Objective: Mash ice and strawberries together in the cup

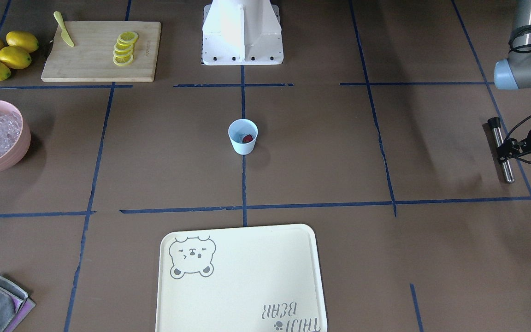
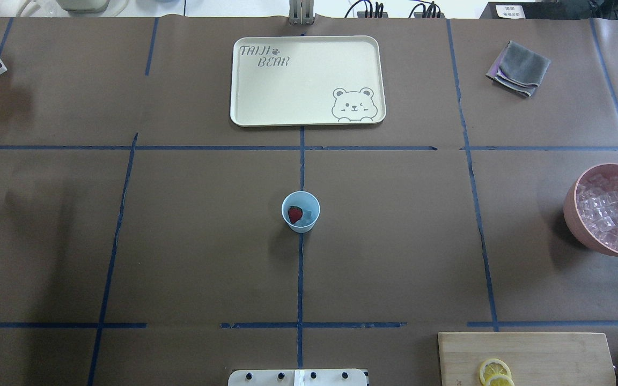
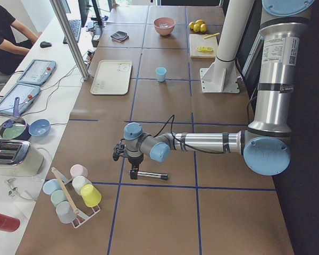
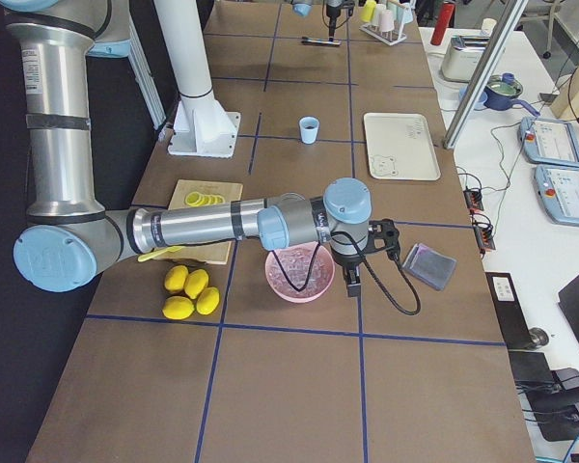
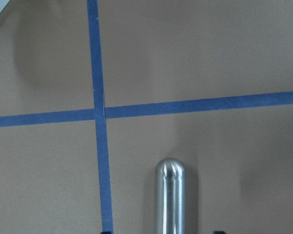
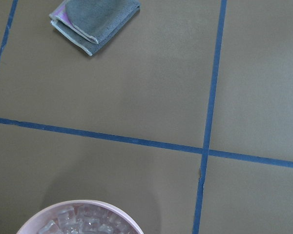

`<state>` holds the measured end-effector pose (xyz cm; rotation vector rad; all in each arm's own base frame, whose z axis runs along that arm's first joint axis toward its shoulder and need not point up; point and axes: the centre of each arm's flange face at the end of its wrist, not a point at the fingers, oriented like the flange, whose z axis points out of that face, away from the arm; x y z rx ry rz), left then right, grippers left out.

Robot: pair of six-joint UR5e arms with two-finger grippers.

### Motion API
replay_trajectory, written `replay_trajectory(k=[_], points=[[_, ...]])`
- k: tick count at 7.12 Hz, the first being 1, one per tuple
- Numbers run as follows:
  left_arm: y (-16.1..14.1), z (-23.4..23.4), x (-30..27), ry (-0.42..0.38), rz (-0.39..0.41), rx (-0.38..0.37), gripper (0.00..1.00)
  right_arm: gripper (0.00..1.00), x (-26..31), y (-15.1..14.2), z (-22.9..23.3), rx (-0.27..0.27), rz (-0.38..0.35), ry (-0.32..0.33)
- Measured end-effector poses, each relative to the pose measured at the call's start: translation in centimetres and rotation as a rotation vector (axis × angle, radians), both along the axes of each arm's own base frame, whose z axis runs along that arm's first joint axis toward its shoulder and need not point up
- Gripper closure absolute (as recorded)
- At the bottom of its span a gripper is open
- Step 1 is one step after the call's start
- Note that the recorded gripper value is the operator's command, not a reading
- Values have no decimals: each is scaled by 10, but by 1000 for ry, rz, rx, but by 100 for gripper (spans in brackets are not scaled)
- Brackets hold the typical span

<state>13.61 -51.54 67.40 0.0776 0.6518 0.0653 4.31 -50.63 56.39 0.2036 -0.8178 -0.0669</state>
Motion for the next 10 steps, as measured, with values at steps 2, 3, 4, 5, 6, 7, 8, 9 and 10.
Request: replay_trajectory(k=[2,3,4,5,6,7,8,9,10], points=[[-3,-2,-14,1,1,1,0,0,0,0,1,-1,1,2],[-9,-2,-30,-9,25,6,0,0,0,0,1,-2,1,4],[-23,-9,-56,-24,54,16,0,0,0,1,3,-4,2,6],[-36,-20,-84,-39,81,21,0,0,1,2,4,-6,2,8],[-42,-29,-111,-36,106,16,0,0,1,3,6,-7,2,9],[-41,-33,-136,12,121,1,0,0,1,4,7,-9,2,10],[-36,-36,-154,81,120,-15,0,0,1,5,7,-10,1,9],[-30,-36,-167,126,109,-30,0,0,1,5,8,-15,1,6],[-21,-35,-180,148,87,-51,0,0,0,5,10,-21,0,3]])
